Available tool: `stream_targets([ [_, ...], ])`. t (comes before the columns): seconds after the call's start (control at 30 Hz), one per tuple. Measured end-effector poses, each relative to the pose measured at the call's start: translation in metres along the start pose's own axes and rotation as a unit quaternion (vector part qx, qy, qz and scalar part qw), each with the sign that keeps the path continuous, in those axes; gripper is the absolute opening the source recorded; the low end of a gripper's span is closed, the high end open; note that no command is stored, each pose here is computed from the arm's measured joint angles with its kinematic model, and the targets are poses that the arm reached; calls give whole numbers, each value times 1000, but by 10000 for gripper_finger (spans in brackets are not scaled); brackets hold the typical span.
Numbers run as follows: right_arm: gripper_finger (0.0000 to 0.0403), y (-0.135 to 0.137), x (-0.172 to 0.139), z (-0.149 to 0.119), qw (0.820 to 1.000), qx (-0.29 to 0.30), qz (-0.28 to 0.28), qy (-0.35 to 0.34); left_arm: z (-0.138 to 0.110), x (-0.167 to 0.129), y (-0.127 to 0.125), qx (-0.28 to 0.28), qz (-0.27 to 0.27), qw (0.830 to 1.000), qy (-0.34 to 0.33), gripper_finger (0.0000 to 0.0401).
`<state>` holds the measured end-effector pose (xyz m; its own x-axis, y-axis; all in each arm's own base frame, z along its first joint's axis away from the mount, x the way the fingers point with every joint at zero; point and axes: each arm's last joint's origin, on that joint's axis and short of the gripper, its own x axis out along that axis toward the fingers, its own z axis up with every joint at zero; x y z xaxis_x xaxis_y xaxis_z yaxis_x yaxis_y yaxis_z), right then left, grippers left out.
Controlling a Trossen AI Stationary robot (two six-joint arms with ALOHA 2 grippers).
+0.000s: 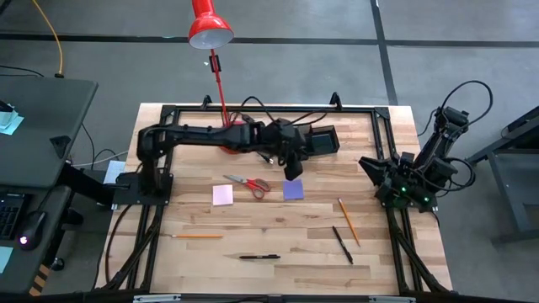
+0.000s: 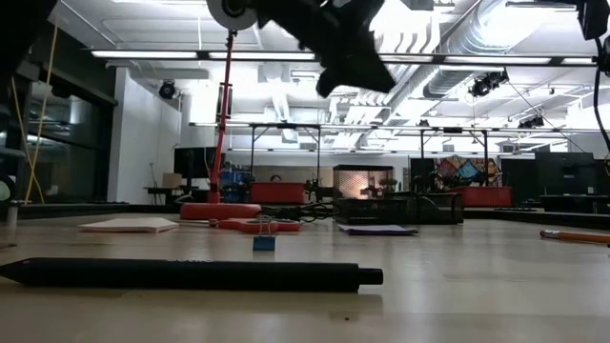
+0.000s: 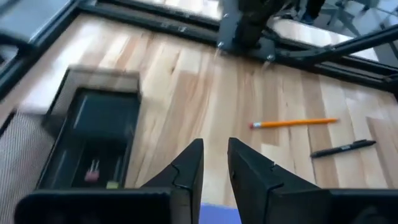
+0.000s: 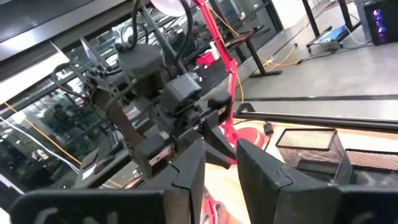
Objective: Pick and place office supplies into organizer
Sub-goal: Put the blue binder clip into the black desk organizer
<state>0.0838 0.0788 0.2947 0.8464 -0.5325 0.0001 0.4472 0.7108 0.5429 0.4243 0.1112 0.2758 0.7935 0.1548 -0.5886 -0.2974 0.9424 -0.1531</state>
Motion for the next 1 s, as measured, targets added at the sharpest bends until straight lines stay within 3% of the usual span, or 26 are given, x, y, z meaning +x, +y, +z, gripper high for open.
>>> stream_targets([
  [0.17,83,1,0,-3,1000,5,0,0,-24,-35,5,-42,25,997,-54,71],
  [0.3,83,1,0,-6,1000,4,1,0,-59,-76,8,-68,40,992,-101,66],
  [0.5,83,6,0,-22,999,-19,41,1,-96,-138,-5,-76,9,971,-226,61],
  [0.8,83,13,4,-49,998,32,53,13,-135,-185,-23,-45,-34,964,-259,62],
  [1.0,86,32,30,-78,997,9,63,38,-148,-206,-25,-16,-61,961,-271,64],
])
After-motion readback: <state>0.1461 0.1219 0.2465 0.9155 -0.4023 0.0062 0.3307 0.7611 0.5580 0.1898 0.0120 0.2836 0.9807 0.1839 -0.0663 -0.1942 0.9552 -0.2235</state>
